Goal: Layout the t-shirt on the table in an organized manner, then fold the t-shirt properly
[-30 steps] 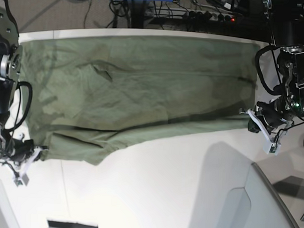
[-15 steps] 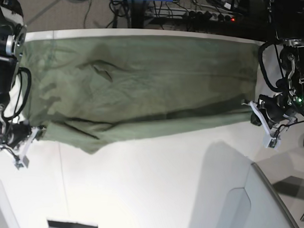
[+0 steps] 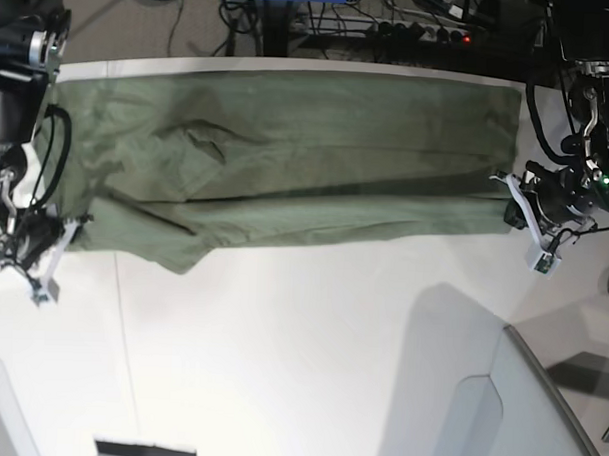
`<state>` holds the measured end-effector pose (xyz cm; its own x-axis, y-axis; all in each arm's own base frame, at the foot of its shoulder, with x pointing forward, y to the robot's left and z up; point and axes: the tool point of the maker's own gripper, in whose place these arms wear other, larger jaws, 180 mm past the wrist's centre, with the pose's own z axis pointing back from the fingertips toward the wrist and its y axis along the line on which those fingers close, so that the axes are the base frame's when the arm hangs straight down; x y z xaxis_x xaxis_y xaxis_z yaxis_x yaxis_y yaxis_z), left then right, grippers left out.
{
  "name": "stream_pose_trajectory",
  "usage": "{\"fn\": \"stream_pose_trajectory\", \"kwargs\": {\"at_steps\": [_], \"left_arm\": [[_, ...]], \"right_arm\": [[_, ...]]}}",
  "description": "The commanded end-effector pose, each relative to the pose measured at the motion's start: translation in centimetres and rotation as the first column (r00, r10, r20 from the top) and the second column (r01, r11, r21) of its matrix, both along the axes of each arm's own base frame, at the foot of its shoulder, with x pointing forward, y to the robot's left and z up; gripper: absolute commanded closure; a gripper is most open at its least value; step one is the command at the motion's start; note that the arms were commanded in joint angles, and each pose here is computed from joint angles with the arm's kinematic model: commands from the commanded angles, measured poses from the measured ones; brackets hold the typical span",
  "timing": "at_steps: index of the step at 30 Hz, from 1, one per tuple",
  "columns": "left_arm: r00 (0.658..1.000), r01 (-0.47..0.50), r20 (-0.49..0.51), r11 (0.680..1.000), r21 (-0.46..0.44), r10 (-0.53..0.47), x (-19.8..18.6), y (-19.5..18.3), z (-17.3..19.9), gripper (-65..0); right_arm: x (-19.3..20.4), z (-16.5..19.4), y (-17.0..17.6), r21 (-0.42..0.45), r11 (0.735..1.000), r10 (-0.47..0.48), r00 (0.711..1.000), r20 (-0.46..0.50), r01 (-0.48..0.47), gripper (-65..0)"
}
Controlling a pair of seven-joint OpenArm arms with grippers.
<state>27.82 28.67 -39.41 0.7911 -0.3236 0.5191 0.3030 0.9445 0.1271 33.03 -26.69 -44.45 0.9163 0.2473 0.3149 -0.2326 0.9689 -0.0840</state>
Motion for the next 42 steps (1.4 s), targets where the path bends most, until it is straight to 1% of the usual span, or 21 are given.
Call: {"fn": "stream_pose_trajectory", "kwargs": {"at_steps": [1, 5, 6, 10, 14, 20, 23, 27, 29, 32, 35, 39, 42], "left_arm": [[0.999, 0.012, 0.049, 1.000, 0.020, -0.013, 0.9, 0.4, 1.6, 0.0], [0.998, 0.033, 0.051, 0.999, 0.028, -0.035, 0.3, -0.1, 1.8, 0.0], [0.998, 0.036, 0.050, 0.999, 0.029, -0.038, 0.1, -0.2, 1.8, 0.0], [0.999, 0.040, 0.037, 0.999, 0.029, -0.041, -0.4, -0.3, 1.5, 0.0], [0.999, 0.035, 0.030, 0.999, 0.031, -0.036, -0.8, -0.1, 1.3, 0.0], [0.998, 0.046, 0.044, 0.997, 0.058, -0.048, -0.3, 0.7, 2.3, 0.0], [0.998, 0.046, 0.045, 0.996, 0.071, -0.050, -0.2, 1.0, 2.5, 0.0], [0.998, 0.046, 0.045, 0.997, 0.068, -0.049, -0.2, 1.1, 2.5, 0.0], [0.998, 0.048, 0.043, 0.997, 0.066, -0.051, -0.2, 1.0, 2.4, 0.0], [0.998, 0.046, 0.044, 0.997, 0.064, -0.049, -0.3, 1.0, 2.3, 0.0], [0.998, 0.045, 0.046, 0.997, 0.066, -0.048, -0.2, 1.1, 2.4, 0.0], [0.997, 0.047, 0.050, 0.997, 0.069, -0.050, -0.1, 1.1, 2.6, 0.0], [0.998, 0.047, 0.049, 0.997, 0.068, -0.050, -0.2, 1.0, 2.6, 0.0]], "right_arm": [[1.0, 1.3, -0.8, -0.013, 1.000, -0.009, 0.999, 0.045, 0.010, 0.0], [-0.8, 0.3, -0.5, -0.013, 1.000, -0.013, 1.000, 0.003, 0.013, 0.0], [-1.2, -0.2, 0.2, 0.000, 1.000, -0.009, 1.000, -0.005, 0.009, 0.0], [-1.8, 0.0, 0.5, -0.011, 1.000, -0.001, 1.000, -0.002, 0.001, 0.0], [-2.2, 0.3, 0.3, -0.027, 1.000, 0.001, 1.000, -0.008, -0.001, 0.0], [-2.2, 0.4, 0.2, -0.032, 0.999, -0.001, 1.000, -0.010, 0.000, 0.0], [-2.6, 0.3, 0.1, -0.038, 0.999, -0.004, 0.999, -0.033, 0.002, 0.0], [-2.5, 0.9, 0.0, -0.053, 0.999, 0.001, 1.000, -0.018, -0.002, 0.0], [-2.8, 1.1, -0.2, -0.063, 0.998, 0.000, 0.999, -0.033, -0.002, 0.0], [-2.5, 1.9, -0.2, -0.078, 0.997, 0.003, 1.000, -0.018, -0.005, 0.0], [-2.6, 2.3, -0.4, -0.090, 0.996, 0.001, 1.000, -0.022, -0.003, 0.0], [-2.9, 2.0, -0.4, -0.089, 0.996, -0.003, 0.999, -0.040, 0.000, 0.0], [-3.4, 1.0, 0.3, -0.064, 0.998, -0.005, 0.998, -0.067, 0.000, 0.0]]}}
